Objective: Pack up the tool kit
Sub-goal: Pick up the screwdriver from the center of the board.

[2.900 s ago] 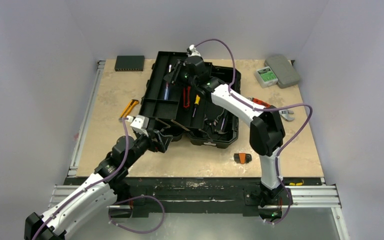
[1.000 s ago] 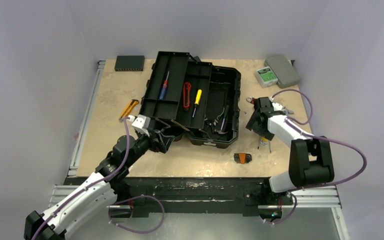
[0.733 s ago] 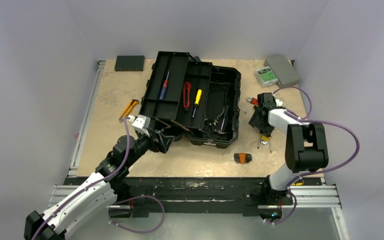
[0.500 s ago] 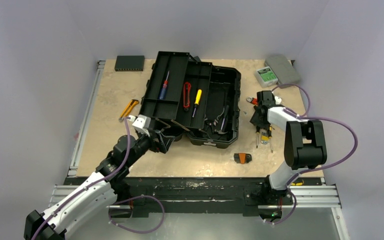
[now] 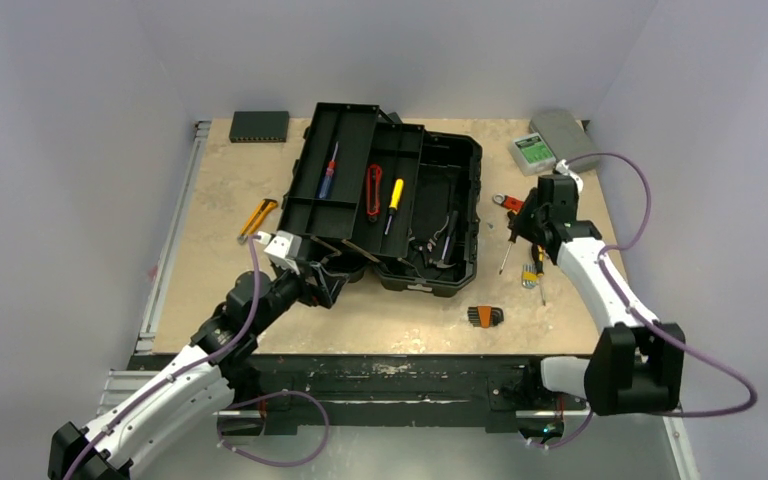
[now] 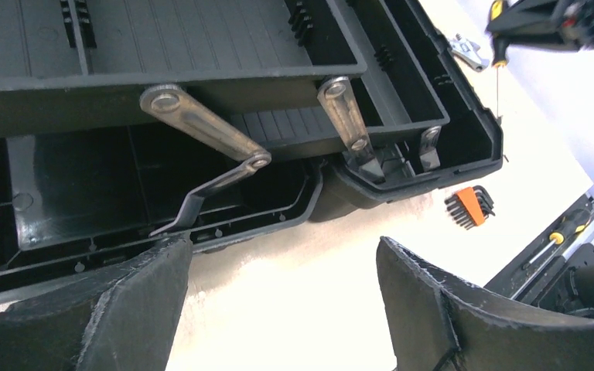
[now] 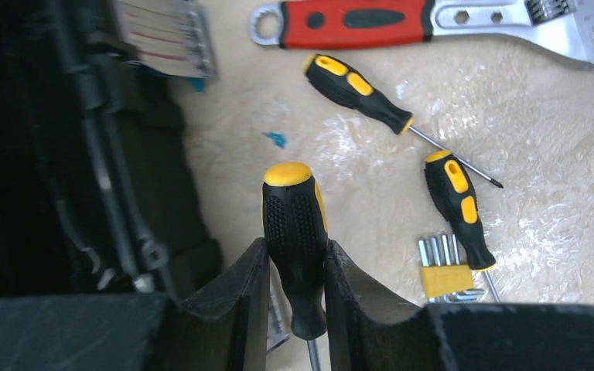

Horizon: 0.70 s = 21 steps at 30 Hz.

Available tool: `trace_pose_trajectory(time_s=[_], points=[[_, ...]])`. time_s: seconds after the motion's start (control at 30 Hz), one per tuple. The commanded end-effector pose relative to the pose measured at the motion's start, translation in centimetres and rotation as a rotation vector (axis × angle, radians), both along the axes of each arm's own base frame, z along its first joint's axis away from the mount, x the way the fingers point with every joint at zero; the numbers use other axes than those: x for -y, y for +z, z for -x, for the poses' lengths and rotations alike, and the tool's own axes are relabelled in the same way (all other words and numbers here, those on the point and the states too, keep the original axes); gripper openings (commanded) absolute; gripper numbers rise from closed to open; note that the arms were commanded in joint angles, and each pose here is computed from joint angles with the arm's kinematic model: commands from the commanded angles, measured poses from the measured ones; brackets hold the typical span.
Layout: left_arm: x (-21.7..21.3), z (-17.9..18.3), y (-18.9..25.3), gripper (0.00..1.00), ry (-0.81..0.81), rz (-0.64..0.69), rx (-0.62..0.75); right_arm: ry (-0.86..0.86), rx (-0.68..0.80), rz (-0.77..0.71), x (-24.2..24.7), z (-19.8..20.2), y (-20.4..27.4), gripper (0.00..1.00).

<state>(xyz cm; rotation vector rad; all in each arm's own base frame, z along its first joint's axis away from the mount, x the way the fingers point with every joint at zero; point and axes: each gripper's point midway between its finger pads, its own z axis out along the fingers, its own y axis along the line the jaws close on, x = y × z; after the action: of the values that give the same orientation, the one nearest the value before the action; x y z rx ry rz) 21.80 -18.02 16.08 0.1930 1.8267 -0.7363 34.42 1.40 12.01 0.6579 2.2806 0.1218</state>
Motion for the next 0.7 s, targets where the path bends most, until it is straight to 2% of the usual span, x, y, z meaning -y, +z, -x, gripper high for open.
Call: trace_pose_trajectory(time_s=[0.0, 0.1, 0.17, 0.2, 0.47, 0.67], points=[[0.0, 0.8, 0.3, 0.85, -0.02, 0.007, -0.016, 0.088, 0.126, -0.043, -1.4, 0.3, 4.1, 0.13], [-0.4, 1.5, -0.3, 0.88, -0.022, 0.004, -0.031, 0.125, 0.198, -0.044, -1.8, 0.7, 6.4, 0.15], [-0.4, 2.1, -0.7, 0.98, -0.038, 0.004, -0.049, 0.173, 0.235, -0.068, -2.7, 1.0, 7.8, 0.15], [-0.4, 2.4, -0.9, 1.0, -0.046, 0.004, -0.057, 0.198, 0.254, -0.077, -3.1, 1.2, 8.5, 0.15], [-0.5, 2.8, -1.4, 1.0, -0.062, 0.017, -0.04, 0.398, 0.367, -0.215, -7.1, 2.8, 12.7, 0.17], [-0.5, 2.8, -1.2, 1.0, -0.061, 0.014, -0.031, 0.538, 0.49, -0.4, -10.8, 3.1, 17.0, 0.18]])
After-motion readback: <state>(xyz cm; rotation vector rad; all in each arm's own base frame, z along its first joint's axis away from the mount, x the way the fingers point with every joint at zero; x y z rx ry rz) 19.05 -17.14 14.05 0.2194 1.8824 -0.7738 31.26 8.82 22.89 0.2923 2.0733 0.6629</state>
